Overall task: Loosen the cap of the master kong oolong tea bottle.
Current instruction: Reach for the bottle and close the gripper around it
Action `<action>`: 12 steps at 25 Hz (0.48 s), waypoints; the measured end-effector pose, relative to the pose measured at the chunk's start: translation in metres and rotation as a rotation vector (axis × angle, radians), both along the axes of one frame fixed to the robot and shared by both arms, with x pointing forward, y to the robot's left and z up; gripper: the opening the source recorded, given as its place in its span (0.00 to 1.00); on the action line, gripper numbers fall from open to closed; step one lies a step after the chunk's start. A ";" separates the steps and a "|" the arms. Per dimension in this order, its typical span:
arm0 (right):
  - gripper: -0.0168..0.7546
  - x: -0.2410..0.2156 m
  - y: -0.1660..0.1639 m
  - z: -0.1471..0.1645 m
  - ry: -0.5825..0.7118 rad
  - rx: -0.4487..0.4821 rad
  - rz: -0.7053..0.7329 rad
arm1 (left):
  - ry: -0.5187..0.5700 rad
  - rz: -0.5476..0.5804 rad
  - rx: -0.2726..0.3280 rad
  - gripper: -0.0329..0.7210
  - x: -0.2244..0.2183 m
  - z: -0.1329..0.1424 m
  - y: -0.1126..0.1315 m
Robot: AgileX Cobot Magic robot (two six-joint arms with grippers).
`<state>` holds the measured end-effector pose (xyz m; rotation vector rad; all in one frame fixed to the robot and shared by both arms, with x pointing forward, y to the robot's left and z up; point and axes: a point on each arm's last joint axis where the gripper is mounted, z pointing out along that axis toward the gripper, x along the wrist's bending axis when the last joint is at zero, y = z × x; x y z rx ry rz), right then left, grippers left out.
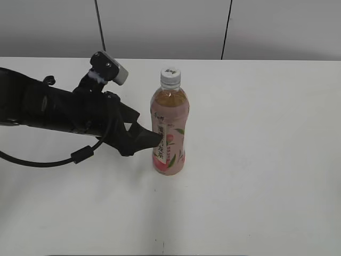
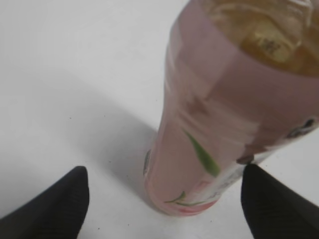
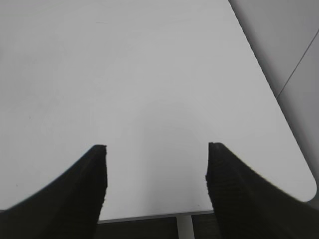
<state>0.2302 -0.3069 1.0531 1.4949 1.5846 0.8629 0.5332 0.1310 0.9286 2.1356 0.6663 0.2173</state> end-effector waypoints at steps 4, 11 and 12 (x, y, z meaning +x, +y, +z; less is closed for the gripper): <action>0.64 0.000 0.000 0.000 0.000 0.000 0.000 | 0.000 -0.013 -0.016 0.78 0.000 0.001 -0.002; 0.64 0.000 0.000 0.000 0.000 0.001 0.000 | 0.005 -0.042 -0.051 0.78 -0.002 0.004 -0.005; 0.64 0.000 0.000 0.000 0.000 0.001 0.000 | 0.005 -0.043 -0.051 0.78 -0.002 0.004 -0.005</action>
